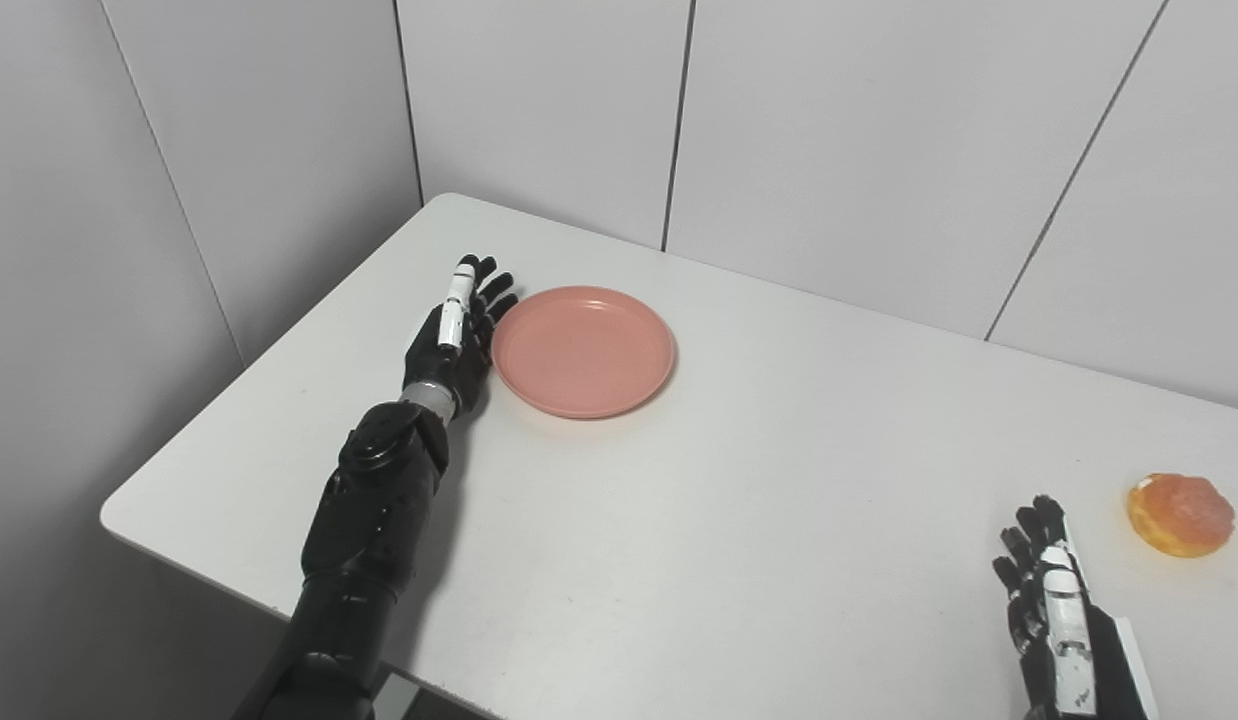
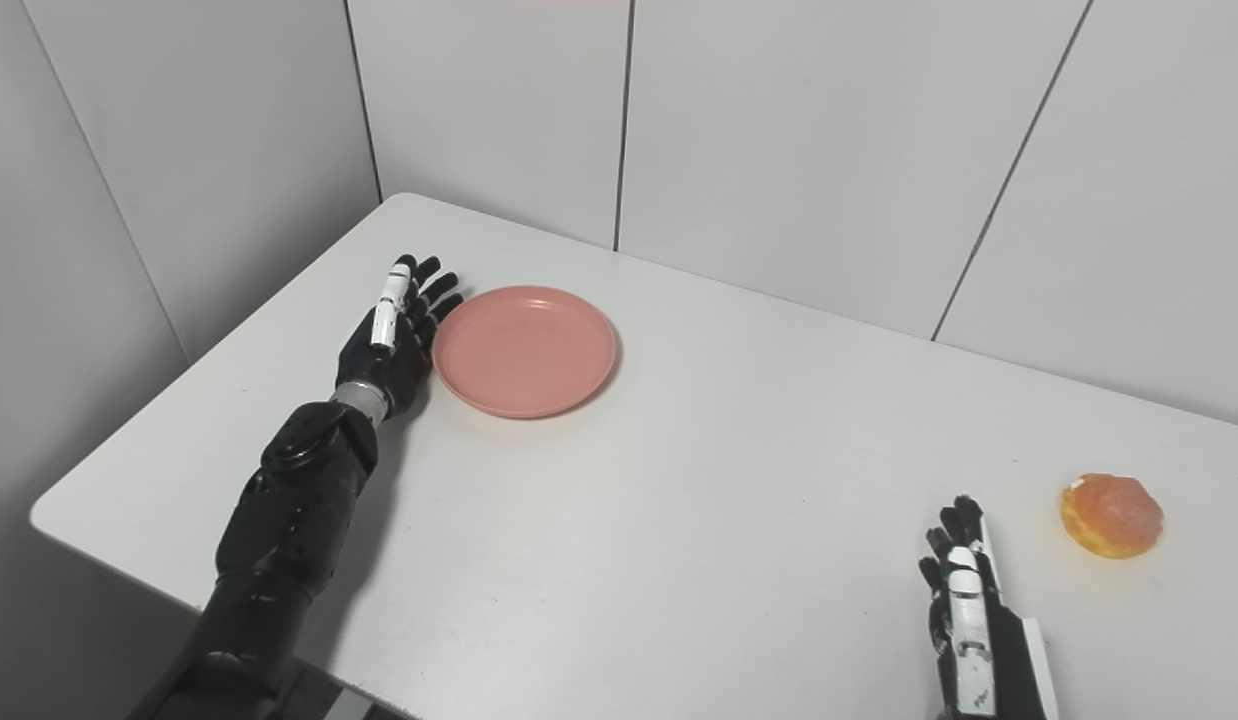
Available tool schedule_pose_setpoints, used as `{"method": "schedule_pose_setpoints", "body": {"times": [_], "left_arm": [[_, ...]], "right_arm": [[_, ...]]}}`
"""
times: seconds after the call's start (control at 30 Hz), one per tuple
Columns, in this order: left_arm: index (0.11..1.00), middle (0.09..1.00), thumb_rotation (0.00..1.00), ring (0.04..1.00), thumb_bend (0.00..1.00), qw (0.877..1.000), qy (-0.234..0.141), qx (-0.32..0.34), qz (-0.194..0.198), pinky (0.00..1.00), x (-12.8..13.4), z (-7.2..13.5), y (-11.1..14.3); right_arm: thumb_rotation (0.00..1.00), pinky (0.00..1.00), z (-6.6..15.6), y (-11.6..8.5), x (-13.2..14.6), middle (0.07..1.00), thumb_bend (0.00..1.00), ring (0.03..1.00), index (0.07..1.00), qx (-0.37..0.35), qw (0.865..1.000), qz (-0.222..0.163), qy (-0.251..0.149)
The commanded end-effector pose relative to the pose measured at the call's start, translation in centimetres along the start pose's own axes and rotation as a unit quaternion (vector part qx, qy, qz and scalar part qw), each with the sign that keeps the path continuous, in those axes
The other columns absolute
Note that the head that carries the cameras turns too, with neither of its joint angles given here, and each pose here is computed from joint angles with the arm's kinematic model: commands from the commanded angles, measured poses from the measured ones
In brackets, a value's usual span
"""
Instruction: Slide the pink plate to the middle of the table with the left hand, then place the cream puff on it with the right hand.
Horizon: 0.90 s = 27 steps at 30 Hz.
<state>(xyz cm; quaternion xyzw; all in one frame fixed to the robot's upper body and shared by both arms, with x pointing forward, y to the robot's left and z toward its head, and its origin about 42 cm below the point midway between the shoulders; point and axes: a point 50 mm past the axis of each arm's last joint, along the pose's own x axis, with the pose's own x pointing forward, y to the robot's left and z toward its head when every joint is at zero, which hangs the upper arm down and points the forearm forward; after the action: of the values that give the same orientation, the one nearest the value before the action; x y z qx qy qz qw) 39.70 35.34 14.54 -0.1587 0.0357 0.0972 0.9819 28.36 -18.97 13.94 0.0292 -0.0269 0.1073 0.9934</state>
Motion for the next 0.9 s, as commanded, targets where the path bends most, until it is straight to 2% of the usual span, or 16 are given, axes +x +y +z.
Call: {"method": "schedule_pose_setpoints", "body": {"times": [0.0, 0.33, 0.67, 0.87], "left_arm": [[0.920, 0.932, 1.00, 0.937, 0.40, 0.999, -0.007, -0.010, -0.033, 0.94, 0.2, 0.7, -2.1], [0.943, 0.950, 1.00, 0.955, 0.40, 0.998, 0.003, -0.018, -0.064, 0.96, -0.8, -0.3, -4.6], [0.927, 0.946, 1.00, 0.943, 0.40, 0.996, 0.012, -0.023, -0.087, 0.96, -1.5, -1.4, -6.4], [0.930, 0.945, 1.00, 0.943, 0.39, 0.994, 0.018, -0.031, -0.100, 0.97, -1.8, -2.0, -7.4]], "right_arm": [[1.00, 1.00, 1.6, 0.3, 0.7, 1.000, 0.13, 1.000, 1.000, 0.002, 0.999, 0.008, -0.037], [1.00, 1.00, 1.5, 0.5, 0.8, 1.000, 0.14, 1.000, 1.000, -0.002, 0.999, 0.005, -0.044], [1.00, 1.00, 1.8, 0.4, 1.0, 1.000, 0.17, 1.000, 1.000, -0.005, 0.999, -0.004, -0.045], [1.00, 1.00, 1.8, 0.5, 1.1, 1.000, 0.15, 1.000, 1.000, 0.001, 0.999, -0.002, -0.044]]}}
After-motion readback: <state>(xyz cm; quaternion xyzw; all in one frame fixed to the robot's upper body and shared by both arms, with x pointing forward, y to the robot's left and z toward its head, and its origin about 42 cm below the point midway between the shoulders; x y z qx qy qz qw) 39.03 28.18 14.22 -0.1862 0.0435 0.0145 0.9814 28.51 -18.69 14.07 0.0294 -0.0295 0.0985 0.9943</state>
